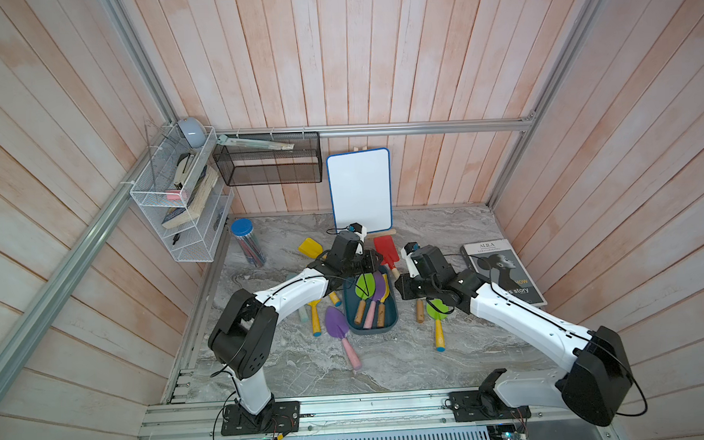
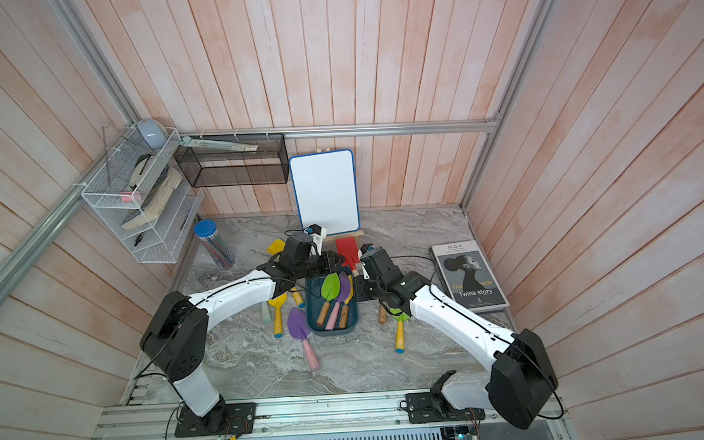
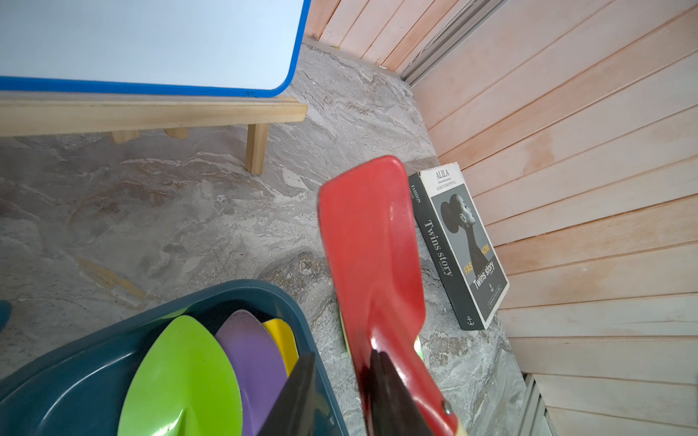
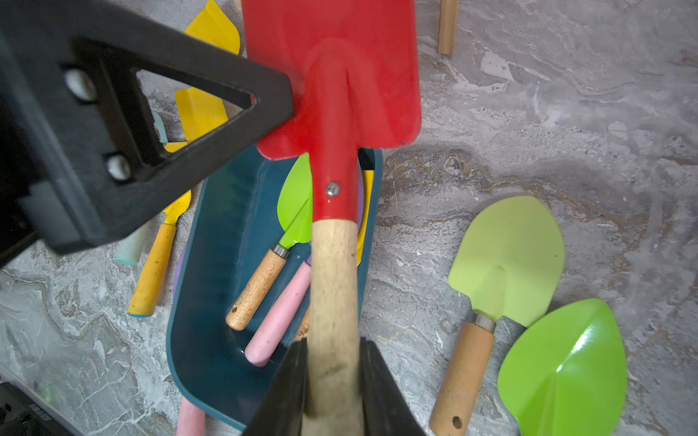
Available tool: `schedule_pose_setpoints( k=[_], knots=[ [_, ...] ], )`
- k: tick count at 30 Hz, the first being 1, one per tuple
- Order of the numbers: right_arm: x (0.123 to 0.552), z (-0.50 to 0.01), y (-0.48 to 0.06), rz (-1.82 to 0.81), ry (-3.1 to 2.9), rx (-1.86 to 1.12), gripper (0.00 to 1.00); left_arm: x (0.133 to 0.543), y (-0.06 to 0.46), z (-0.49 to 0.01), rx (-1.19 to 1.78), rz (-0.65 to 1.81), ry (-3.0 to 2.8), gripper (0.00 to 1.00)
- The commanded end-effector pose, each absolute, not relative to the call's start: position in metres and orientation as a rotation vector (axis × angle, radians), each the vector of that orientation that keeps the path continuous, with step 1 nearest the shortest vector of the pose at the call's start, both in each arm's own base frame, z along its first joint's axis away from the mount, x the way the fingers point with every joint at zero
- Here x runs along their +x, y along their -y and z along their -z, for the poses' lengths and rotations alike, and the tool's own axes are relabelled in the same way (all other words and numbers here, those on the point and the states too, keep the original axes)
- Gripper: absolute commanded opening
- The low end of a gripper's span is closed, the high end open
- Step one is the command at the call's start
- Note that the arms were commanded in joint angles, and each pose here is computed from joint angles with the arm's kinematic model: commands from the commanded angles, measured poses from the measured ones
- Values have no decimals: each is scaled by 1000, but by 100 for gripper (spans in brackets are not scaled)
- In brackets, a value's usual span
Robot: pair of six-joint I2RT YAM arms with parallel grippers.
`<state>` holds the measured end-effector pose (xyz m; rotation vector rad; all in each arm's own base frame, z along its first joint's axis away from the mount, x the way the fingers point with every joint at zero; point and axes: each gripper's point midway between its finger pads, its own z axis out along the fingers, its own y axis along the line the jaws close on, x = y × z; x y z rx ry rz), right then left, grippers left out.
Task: Put the shovel into the storage box
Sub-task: Place the shovel in the storage box.
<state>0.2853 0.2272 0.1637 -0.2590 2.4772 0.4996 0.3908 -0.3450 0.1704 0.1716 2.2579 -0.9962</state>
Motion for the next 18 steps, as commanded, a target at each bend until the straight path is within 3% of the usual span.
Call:
schedule_pose_setpoints(
  k=[1,5,8,14,18],
  knots=[
    [291,-178,-233,-509,-2442,-257,0,401,348,-178,163,998,-2225,25],
    [291,-179,-233,-505,-2442,-257,0,403,348,-176,160,999,-2227,15],
    [291,-179,-233,-507,-2440,-256,0,402,349,-175,158,999,-2233,0],
    [291,-180,-233,-512,-2437,-248,0,401,347,-172,150,986,-2245,0],
    [290,-182,-232,-514,-2434,-247,37,398,345,-172,154,978,-2250,0]
  ],
)
